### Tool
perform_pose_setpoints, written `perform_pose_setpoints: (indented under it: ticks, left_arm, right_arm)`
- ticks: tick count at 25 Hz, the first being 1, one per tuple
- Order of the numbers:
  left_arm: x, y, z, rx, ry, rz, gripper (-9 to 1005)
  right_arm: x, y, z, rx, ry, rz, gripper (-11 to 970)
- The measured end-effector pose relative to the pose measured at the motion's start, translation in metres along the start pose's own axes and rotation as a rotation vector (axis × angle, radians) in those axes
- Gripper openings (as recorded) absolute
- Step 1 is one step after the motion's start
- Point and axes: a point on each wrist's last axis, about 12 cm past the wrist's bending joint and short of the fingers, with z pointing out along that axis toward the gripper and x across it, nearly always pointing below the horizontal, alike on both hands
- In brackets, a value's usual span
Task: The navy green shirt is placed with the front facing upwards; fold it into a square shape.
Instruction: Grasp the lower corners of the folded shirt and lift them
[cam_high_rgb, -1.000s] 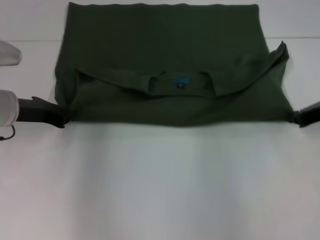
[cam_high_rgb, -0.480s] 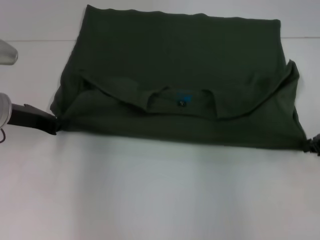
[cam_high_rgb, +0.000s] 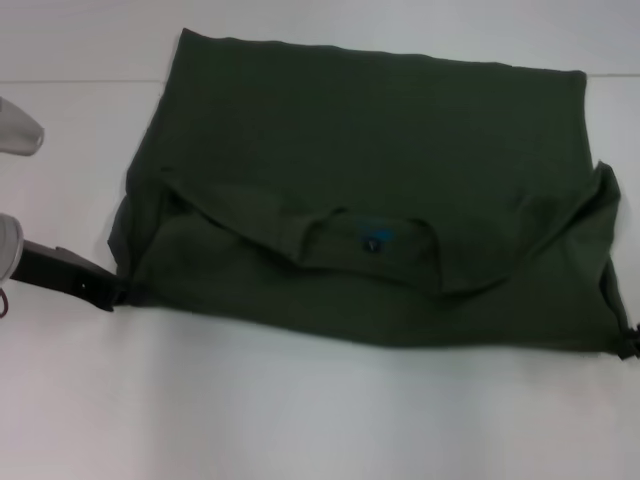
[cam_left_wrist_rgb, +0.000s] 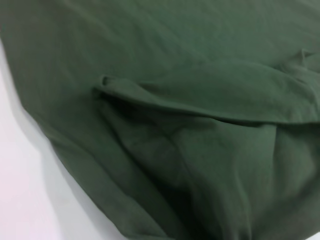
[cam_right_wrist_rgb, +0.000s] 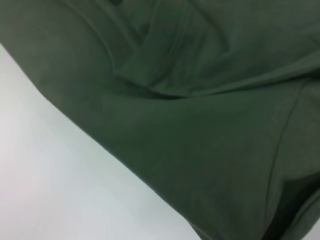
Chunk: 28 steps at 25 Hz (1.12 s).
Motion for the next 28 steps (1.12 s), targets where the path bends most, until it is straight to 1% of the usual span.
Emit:
perform_pose_setpoints:
  ticks: [4,10,14,19,22,25,28]
  left_arm:
    - [0.0,-0.008,-0.003,0.049,0.044,-0.021,27]
    - [0.0,-0.019,-0.015,0.07,0.121,-0.058,27]
    - [0.002,-0.022,-0.023,0.062,0.172,-0.079,27]
    - [0.016,-0.022,-0.027,0.037,0.261,-0.126,27]
    - [0.026,-0.025,-0.03,0.042,0.299,-0.142,26]
    - [0.034,-0.027,-0.035,0.048,0.321,-0.152,26]
    - [0.035,-0.029,-0.038,0.051,0.318,-0.145,26]
  right_arm:
    - [0.006,0.005,-0.005,-0.03,0.028,-0.003,21]
    - [0.016,0.009,-0.01,-0.052,0.084,-0.006,21]
    - [0.02,0.012,-0.01,-0.072,0.108,-0.016,21]
    - [0.024,0.014,-0.008,-0.086,0.124,-0.02,21]
    - [0.026,0.016,-0.008,-0.102,0.135,-0.021,21]
    - [0.029,0.017,-0.009,-0.116,0.143,-0.026,21]
    - [0.03,0.017,-0.01,-0.127,0.139,-0.038,22]
